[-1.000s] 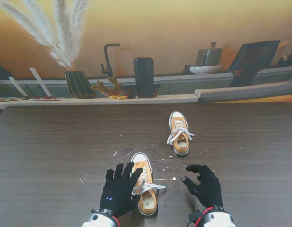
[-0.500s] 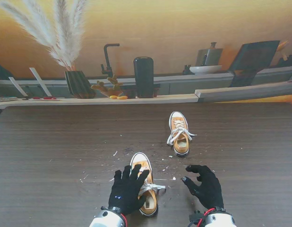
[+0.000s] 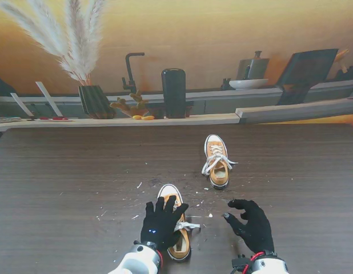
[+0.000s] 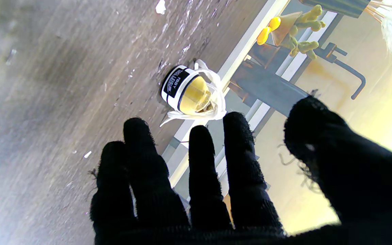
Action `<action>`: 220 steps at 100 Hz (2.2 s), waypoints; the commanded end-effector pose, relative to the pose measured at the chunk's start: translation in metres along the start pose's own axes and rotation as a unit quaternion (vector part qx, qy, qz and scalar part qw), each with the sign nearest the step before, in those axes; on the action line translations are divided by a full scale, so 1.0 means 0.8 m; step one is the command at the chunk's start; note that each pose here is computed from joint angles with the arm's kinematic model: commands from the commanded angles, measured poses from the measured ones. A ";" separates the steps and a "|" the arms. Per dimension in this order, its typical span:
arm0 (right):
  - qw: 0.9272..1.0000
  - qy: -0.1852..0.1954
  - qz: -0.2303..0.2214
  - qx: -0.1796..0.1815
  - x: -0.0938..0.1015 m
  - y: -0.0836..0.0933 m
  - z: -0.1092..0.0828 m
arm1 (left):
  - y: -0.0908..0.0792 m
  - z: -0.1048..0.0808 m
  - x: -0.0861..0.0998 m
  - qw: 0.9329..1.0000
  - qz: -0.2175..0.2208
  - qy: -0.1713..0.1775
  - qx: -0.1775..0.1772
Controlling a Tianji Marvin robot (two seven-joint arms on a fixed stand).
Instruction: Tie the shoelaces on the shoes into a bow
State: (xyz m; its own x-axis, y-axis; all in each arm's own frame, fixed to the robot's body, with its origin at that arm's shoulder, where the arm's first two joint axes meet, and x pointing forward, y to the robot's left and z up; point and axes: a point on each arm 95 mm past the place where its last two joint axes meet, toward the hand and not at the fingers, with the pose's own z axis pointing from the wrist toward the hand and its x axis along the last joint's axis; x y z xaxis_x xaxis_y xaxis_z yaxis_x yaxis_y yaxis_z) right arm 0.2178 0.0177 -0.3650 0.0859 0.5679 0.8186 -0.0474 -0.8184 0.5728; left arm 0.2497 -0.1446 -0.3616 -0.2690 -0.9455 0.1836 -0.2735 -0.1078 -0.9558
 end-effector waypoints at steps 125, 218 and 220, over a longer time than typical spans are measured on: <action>0.999 0.005 0.010 0.045 0.010 -0.007 -0.008 | -0.114 0.113 -0.028 0.977 -0.038 -0.008 0.209; 0.998 -0.014 0.014 0.064 0.005 -0.010 0.007 | -0.090 0.287 -0.029 0.980 0.009 0.041 0.196; 0.998 -0.014 0.014 0.065 0.005 -0.010 0.007 | -0.088 0.288 -0.030 0.980 0.011 0.041 0.192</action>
State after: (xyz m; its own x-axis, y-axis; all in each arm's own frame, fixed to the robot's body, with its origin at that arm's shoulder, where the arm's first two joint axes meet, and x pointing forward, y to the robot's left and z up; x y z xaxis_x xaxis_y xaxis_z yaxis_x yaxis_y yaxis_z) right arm 0.2248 0.0254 -0.3662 0.1168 0.5474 0.8287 0.0600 -0.8367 0.5443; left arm 0.4858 -0.1813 -0.3546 -0.3335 -0.9260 0.1767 0.1101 -0.2244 -0.9683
